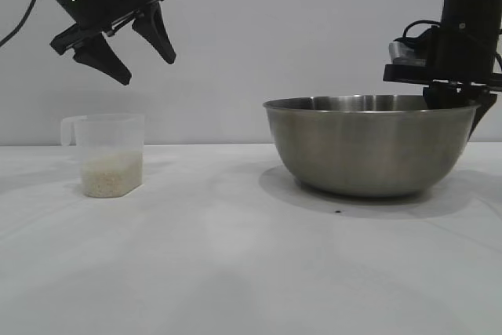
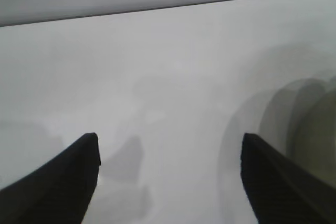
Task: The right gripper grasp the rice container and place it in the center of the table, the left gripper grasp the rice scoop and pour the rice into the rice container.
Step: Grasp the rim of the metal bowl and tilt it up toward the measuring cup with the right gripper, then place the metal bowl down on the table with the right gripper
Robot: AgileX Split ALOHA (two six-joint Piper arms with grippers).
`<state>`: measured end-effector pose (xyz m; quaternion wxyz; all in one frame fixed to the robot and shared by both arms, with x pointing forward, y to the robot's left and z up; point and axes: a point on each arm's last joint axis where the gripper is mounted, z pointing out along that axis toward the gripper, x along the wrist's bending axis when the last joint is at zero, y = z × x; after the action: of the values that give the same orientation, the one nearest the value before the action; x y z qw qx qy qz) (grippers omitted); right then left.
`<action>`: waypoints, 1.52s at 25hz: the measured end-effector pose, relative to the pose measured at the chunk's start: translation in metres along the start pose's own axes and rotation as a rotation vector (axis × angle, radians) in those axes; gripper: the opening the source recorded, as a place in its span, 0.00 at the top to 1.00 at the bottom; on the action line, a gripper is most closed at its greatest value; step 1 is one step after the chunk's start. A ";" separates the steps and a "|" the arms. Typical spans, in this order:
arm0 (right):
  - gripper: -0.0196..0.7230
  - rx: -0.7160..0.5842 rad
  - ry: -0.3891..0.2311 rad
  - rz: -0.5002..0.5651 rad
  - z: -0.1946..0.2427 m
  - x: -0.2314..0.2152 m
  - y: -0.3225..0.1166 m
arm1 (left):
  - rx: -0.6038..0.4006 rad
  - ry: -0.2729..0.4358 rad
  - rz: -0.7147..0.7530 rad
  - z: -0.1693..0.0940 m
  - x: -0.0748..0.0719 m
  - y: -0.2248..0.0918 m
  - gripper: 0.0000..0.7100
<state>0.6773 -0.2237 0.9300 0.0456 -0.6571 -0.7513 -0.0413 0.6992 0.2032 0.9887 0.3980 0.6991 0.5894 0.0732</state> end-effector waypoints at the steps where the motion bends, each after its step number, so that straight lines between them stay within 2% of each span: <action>1: 0.91 0.000 0.001 -0.001 0.000 0.000 0.000 | 0.000 0.000 0.000 0.000 0.000 0.000 0.31; 2: 0.91 0.002 0.002 -0.003 -0.001 0.000 0.000 | 0.000 0.000 0.000 0.000 0.000 0.000 0.31; 3: 0.97 0.003 0.002 -0.005 -0.001 0.000 -0.001 | 0.000 0.000 0.000 0.000 0.000 0.000 0.31; 6: 0.97 0.012 0.015 -0.026 -0.004 0.002 -0.002 | 0.000 0.000 0.000 0.000 0.000 0.000 0.31; 12: 0.97 0.006 0.112 -0.048 -0.008 0.000 -0.002 | 0.000 0.000 0.002 0.000 0.000 0.000 0.31; 15: 0.97 -0.002 0.141 -0.071 -0.010 0.003 -0.002 | 0.000 0.000 0.002 0.000 0.000 0.000 0.31; 21: 0.97 -0.045 0.298 -0.081 -0.021 0.018 -0.001 | 0.000 0.000 0.005 0.000 0.000 0.000 0.31; 23: 0.97 -0.049 0.322 -0.076 -0.021 0.020 -0.001 | 0.000 0.000 0.005 0.000 0.000 0.000 0.31; 28: 0.97 -0.050 0.333 -0.083 -0.021 0.024 -0.001 | 0.000 0.000 0.005 0.000 0.000 0.000 0.31; 38: 0.97 -0.020 0.318 -0.216 -0.015 0.069 -0.008 | 0.000 0.000 0.005 0.000 0.000 0.000 0.31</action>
<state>0.6607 -0.1591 0.9529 0.1525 -0.5584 -0.8002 -0.1566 0.6992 0.2032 0.9887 0.3979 0.7005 0.5877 0.0742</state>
